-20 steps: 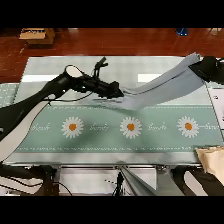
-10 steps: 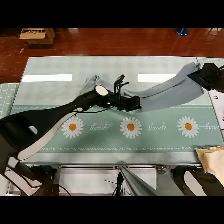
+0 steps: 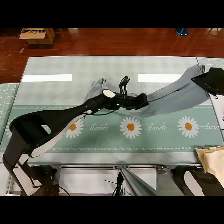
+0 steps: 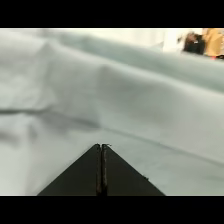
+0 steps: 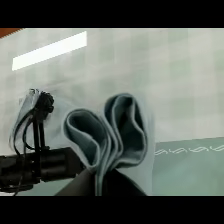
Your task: Fold the shirts.
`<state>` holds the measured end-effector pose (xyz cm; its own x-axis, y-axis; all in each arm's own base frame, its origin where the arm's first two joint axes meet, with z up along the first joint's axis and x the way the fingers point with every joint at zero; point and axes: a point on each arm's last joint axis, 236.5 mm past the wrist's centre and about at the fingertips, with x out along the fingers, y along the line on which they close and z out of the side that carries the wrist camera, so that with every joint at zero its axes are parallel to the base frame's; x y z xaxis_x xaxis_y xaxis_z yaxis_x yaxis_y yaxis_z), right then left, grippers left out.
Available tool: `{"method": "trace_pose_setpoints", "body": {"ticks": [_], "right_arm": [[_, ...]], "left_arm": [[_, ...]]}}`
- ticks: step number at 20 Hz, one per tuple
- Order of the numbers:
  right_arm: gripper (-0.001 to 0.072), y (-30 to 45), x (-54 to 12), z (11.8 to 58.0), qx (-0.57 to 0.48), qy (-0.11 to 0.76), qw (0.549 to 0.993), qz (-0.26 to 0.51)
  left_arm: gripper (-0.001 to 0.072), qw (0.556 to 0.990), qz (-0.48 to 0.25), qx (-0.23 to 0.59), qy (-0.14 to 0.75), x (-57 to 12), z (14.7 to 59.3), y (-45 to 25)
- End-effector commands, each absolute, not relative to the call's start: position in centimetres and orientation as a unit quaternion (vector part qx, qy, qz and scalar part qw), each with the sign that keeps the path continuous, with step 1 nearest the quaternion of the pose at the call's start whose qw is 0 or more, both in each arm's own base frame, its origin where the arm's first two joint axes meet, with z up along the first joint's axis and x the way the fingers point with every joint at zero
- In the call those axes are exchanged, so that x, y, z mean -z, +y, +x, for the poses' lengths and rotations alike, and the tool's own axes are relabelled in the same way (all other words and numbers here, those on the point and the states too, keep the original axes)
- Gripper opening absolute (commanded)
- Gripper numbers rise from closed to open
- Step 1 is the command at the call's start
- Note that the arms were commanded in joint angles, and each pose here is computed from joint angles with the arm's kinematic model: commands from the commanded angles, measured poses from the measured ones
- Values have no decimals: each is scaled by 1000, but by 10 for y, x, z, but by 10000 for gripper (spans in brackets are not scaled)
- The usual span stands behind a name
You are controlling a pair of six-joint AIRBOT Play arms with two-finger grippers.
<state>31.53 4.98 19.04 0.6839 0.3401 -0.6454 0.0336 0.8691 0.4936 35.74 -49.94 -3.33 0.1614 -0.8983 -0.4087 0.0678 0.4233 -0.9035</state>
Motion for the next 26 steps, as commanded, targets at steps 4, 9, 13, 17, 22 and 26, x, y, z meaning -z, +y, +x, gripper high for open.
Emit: {"method": "trace_pose_setpoints", "body": {"ticks": [4,9,13,17,22,26], "right_arm": [[29,81,-207,329,-127,346,905,211],[29,180,-206,374,-210,300,906,212],[30,261,-154,416,-240,295,897,224],[30,329,-70,434,-241,321,882,247],[31,367,-24,437,-215,323,867,312],[403,383,-40,440,-226,291,872,322]], "left_arm": [[27,713,-305,450,443,-90,384,-431],[27,857,-131,340,364,-176,412,-272],[28,899,-81,247,352,-223,386,-157],[29,921,-97,199,319,-266,351,-106],[28,921,-88,210,318,-281,311,-108],[29,914,-91,209,336,-265,310,-109]]}}
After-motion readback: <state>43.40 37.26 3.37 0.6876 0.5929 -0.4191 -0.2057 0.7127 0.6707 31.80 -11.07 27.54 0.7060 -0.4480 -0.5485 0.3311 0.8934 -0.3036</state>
